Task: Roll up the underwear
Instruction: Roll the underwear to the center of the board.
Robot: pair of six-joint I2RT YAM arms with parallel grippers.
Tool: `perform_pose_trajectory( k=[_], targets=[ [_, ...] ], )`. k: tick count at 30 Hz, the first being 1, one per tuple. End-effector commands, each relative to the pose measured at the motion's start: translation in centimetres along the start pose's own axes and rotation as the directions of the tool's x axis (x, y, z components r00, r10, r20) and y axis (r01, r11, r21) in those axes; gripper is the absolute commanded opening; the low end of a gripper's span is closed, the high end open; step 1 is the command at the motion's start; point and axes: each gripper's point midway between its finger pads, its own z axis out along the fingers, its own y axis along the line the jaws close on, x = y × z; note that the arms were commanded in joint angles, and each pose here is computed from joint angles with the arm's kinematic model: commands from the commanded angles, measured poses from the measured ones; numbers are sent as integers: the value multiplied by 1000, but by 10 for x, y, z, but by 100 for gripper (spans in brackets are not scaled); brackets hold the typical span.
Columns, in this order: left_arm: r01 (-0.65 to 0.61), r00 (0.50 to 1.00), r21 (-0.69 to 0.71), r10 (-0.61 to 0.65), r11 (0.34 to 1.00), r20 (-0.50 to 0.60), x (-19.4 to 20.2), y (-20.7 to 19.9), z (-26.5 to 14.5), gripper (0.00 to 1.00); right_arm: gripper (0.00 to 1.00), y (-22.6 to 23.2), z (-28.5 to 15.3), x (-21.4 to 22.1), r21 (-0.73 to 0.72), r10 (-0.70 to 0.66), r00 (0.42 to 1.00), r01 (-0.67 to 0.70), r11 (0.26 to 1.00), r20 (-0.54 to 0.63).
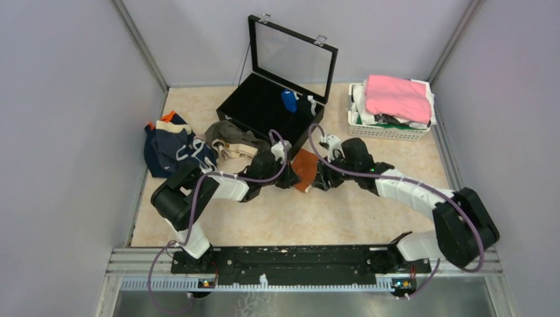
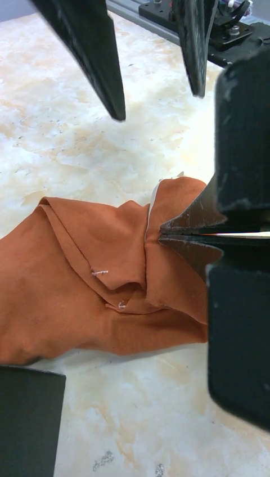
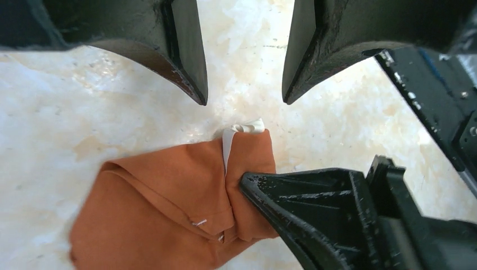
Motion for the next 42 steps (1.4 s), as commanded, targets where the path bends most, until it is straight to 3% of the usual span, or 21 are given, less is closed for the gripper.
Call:
perform_pose_trajectory(
  k=[1,5,10,14,21,31,42],
  targets=[
    [31,993,-132,-46,991,-113,32,35,2,0,50,-5,-20,-47,88,-168,940,148,985,298],
    [40,989,-138,-58,990,-135,39,40,3,0,48,6,-24,-55,154,-337,870,300,941,361],
    [46,988,-134,-65,990,-141,42,40,3,0,48,34,-18,-55,222,-566,721,523,823,400],
    [47,987,-134,-66,990,-143,44,41,3,0,51,39,-7,-52,241,-622,692,575,782,367],
    [44,987,-129,-63,991,-151,45,41,4,0,52,43,21,-38,274,-766,600,716,642,229],
    [45,986,-130,-65,990,-156,46,42,4,0,51,27,48,-25,328,-831,553,776,539,56],
    [48,985,-127,-68,991,-158,46,42,4,0,46,23,65,0,281,-844,536,812,511,-16]
  ],
)
